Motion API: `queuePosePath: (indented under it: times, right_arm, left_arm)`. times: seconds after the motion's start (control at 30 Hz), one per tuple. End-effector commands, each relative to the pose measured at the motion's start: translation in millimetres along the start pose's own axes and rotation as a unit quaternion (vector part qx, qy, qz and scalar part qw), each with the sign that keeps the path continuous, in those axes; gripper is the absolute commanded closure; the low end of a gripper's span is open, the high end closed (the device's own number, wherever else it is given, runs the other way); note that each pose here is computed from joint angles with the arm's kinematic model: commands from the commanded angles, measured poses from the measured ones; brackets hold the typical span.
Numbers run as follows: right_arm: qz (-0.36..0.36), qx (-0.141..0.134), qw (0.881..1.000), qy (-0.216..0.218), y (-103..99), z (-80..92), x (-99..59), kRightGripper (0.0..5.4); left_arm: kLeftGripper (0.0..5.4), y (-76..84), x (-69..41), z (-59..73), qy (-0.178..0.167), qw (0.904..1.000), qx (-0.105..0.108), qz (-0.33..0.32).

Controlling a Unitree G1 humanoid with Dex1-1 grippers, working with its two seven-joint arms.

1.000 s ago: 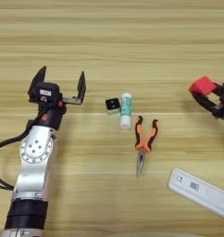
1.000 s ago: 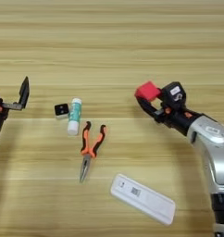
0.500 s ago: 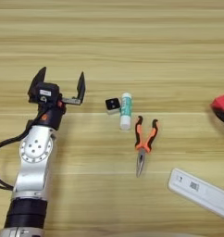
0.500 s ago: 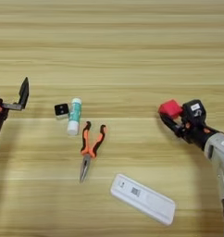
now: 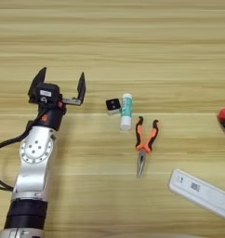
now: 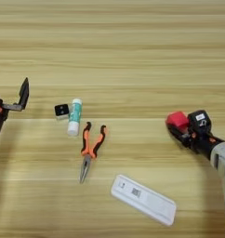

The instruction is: Move the objects on the table

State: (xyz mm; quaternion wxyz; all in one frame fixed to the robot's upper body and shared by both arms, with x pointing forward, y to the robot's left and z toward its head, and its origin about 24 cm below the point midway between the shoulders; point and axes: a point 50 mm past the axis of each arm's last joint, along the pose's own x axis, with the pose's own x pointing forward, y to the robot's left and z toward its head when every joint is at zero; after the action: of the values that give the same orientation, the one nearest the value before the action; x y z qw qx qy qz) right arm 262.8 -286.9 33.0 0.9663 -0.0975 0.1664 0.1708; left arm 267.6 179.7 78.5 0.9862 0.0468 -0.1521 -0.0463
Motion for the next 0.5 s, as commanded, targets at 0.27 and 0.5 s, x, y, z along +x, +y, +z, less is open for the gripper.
queuePosePath:
  times: [0.27, 0.5]
  right_arm:
    - [0.004, -0.019, 1.000, 0.003, -1.7, 1.5, 1.9, 3.08]
    - [0.004, -0.023, 1.000, -0.003, -0.7, 4.4, 2.3, 2.26]
  left_arm:
    - [0.00, 1.6, 1.9, 1.5, -0.007, 1.0000, 0.004, -0.004]
    - [0.00, 1.4, 2.3, 1.2, -0.007, 1.0000, 0.004, -0.004]
